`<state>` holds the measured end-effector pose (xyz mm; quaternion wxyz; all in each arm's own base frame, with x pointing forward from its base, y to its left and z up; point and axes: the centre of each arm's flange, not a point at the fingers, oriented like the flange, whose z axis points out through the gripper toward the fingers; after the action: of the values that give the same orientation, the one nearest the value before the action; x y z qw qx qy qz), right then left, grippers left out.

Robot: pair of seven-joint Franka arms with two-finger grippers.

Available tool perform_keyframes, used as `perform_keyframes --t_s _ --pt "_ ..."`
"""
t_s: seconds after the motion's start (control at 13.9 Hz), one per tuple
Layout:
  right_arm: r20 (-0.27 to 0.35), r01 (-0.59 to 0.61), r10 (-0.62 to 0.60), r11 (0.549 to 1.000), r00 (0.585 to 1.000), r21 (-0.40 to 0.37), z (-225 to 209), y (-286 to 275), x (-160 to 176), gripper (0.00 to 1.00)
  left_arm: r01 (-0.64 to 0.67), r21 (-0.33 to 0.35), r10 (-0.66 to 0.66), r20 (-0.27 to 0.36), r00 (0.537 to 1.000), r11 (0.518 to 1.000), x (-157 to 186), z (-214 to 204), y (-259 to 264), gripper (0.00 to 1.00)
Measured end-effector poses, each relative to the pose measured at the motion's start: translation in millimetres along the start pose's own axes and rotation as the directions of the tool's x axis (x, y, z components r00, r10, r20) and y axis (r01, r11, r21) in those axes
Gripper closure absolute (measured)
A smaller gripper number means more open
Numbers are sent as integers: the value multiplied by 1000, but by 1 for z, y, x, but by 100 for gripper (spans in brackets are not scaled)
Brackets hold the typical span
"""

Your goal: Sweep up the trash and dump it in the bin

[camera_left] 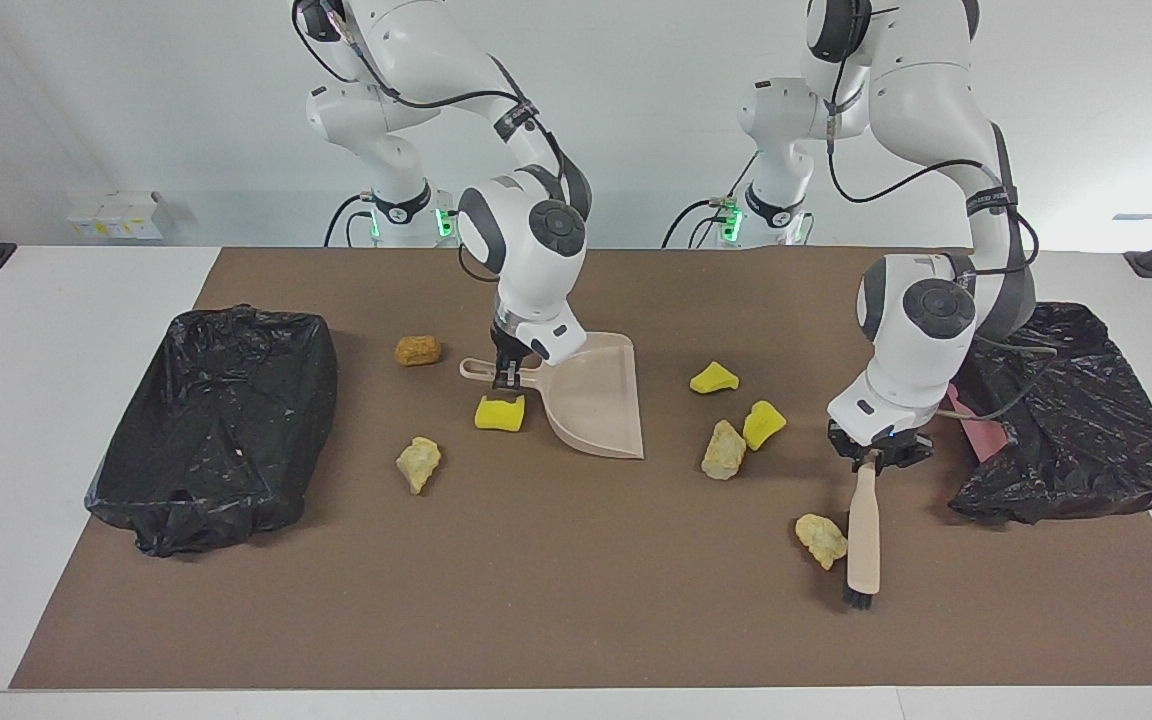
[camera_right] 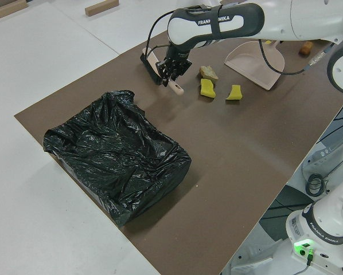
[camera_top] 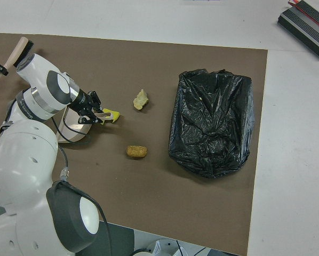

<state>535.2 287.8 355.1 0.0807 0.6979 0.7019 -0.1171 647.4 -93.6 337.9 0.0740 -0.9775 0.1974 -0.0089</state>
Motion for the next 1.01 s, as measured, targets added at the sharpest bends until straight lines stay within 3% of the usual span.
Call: perform_keyframes --t_s 0.29,0.5,1.01 --pt "0 0 0 1000 1000 0 0 0 0 69 -54 -39 58 94 994 998 -14 3 40 74" --pt "0 0 0 1000 1000 1 0 0 0 69 -105 -63 113 127 986 992 -35 -2 84 74" --pt "1 -1 1 1000 1000 1 1 -1 0 69 -55 -245 98 166 981 968 -97 -25 197 74"
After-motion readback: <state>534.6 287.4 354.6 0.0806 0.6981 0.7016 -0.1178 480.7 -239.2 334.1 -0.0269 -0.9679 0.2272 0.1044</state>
